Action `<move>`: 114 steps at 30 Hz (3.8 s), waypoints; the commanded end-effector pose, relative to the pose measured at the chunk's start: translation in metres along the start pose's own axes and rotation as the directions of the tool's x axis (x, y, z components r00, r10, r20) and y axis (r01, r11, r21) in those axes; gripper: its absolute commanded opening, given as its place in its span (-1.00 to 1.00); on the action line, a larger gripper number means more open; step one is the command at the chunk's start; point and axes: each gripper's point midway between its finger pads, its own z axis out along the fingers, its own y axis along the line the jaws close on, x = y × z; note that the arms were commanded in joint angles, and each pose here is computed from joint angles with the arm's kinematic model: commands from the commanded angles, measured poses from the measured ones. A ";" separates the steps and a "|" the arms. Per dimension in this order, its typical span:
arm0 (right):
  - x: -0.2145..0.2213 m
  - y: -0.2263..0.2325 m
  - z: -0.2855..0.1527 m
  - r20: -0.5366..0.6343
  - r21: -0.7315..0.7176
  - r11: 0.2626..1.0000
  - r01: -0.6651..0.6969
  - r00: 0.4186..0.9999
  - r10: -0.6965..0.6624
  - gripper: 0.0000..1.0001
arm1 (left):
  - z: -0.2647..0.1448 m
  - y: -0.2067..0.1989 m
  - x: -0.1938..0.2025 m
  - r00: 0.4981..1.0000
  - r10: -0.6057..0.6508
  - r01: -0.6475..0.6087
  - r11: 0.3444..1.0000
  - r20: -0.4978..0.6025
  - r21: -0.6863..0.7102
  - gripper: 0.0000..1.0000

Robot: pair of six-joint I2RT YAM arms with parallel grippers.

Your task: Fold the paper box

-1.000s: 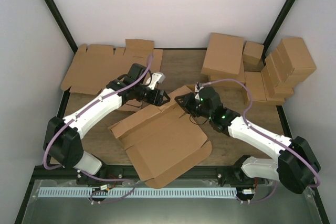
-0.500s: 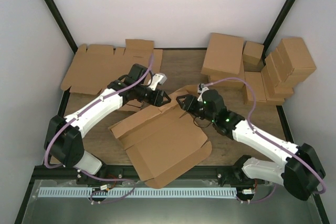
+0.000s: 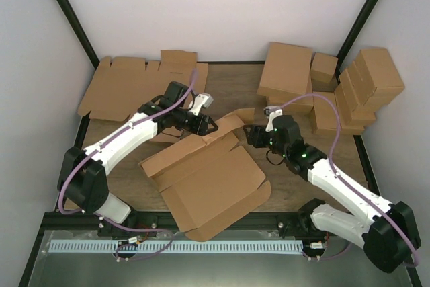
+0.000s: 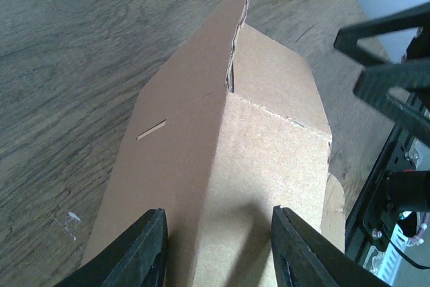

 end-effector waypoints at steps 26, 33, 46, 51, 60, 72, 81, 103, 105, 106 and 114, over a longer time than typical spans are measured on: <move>0.026 0.046 0.033 -0.244 -0.363 0.924 0.121 0.945 -0.220 -0.67 | 0.012 -0.004 0.006 0.999 -0.006 0.009 0.996 -0.034 0.089 -0.14; 0.024 0.054 0.035 -0.236 -0.404 0.908 0.110 0.946 -0.220 -0.68 | 0.015 -0.003 0.007 0.999 -0.011 0.014 0.996 -0.040 0.093 -0.14; 0.033 0.025 0.049 -0.222 -0.278 0.953 0.124 0.957 -0.189 -0.66 | 0.020 0.006 0.025 0.995 -0.041 0.047 0.997 -0.089 0.061 -0.19; 0.036 0.015 0.050 -0.215 -0.234 0.964 0.129 0.960 -0.181 -0.63 | 0.023 0.002 0.031 0.994 -0.041 0.048 0.997 -0.104 0.064 -0.20; 0.038 -0.005 0.045 -0.186 -0.136 0.981 0.136 0.969 -0.160 -0.54 | 0.025 0.002 0.036 0.993 -0.039 0.045 0.998 -0.115 0.048 -0.21; 0.043 -0.029 0.068 -0.261 -0.039 0.999 0.011 0.965 -0.020 -0.44 | 0.023 0.000 0.035 0.993 -0.029 0.033 0.999 -0.116 0.037 -0.21; 0.040 -0.049 0.082 -0.145 0.019 0.999 0.026 0.989 -0.023 -0.67 | 0.021 -0.001 0.030 0.994 -0.027 0.031 0.999 -0.105 0.037 -0.21; 0.082 -0.069 0.106 -0.195 0.036 0.997 -0.070 0.978 0.076 -0.99 | 0.007 -0.014 0.027 0.994 0.000 0.007 0.998 -0.107 0.063 -0.21; 0.085 -0.061 0.107 -0.212 -0.012 0.997 -0.073 0.975 0.069 -0.99 | 0.007 -0.014 0.028 0.994 -0.001 0.008 0.998 -0.109 0.063 -0.21; 0.086 -0.056 0.107 -0.222 -0.040 0.996 -0.077 0.973 0.066 -0.99 | 0.007 -0.014 0.028 0.994 -0.002 0.009 0.998 -0.110 0.064 -0.21; 0.084 -0.017 0.090 -0.238 -0.253 0.965 -0.072 0.971 0.010 -0.99 | 0.009 -0.013 0.031 0.993 -0.004 0.012 0.998 -0.114 0.068 -0.21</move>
